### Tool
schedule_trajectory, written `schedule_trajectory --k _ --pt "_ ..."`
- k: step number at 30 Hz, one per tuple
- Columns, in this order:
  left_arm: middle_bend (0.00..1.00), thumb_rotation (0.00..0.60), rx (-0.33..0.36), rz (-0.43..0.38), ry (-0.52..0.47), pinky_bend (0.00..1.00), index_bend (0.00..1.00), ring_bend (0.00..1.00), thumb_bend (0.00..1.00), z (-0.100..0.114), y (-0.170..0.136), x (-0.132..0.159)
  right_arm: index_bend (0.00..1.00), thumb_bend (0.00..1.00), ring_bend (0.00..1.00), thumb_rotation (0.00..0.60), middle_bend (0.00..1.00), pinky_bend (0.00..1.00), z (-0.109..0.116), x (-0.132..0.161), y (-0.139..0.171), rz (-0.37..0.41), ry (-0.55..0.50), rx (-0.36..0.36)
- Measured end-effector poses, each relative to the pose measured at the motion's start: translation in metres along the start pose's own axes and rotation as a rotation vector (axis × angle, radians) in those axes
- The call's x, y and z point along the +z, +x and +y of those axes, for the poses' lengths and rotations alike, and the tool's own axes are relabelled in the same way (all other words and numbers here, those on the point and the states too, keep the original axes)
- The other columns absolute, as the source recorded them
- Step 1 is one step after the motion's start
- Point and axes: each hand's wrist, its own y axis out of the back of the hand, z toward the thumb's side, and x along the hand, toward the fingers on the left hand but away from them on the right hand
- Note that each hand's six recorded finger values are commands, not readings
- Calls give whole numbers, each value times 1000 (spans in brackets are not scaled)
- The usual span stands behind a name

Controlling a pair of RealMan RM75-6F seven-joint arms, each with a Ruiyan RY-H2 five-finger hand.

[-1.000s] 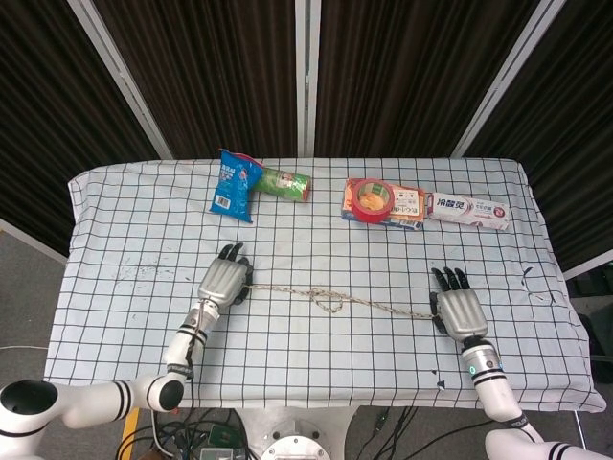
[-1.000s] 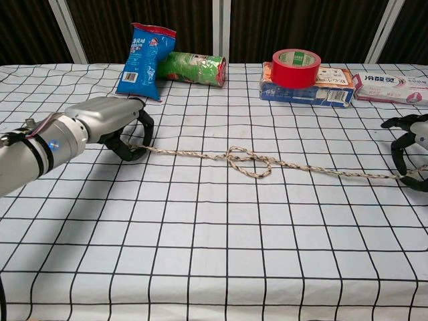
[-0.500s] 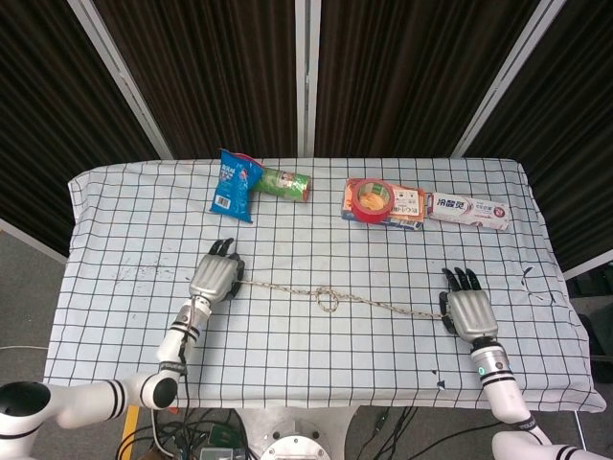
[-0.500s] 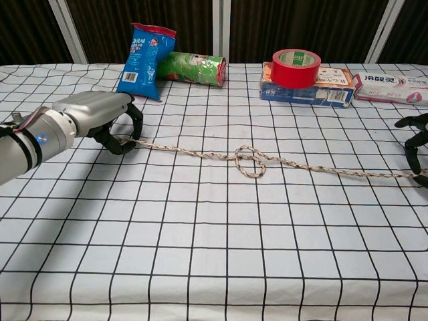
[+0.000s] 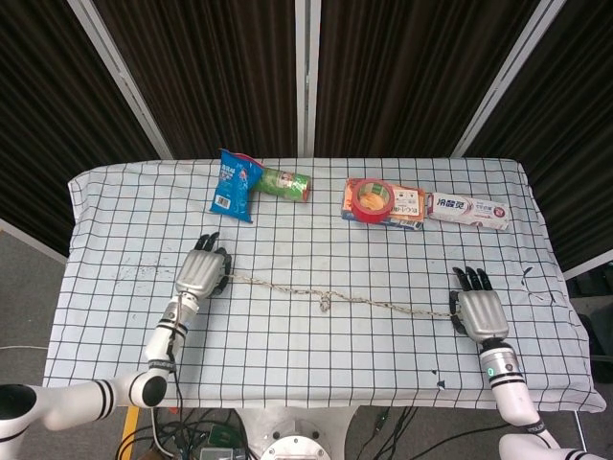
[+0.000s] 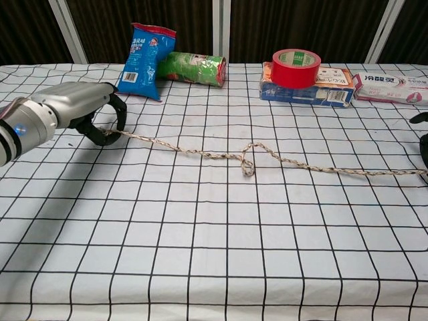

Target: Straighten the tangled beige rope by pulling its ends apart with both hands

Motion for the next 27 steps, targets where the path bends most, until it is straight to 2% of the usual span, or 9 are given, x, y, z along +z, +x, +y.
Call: schedule_trajectory --k 17,27 --pt "356 600 -7 61 0 87 576 39 402 7 -19 -42 660 368 0 600 81 0 14 -24 9 -44 -25 -28" --pt "359 600 -6 90 4 87 577 40 402 9 -24 -64 660 375 0 600 81 0 13 -37 10 -84 -46 -23"
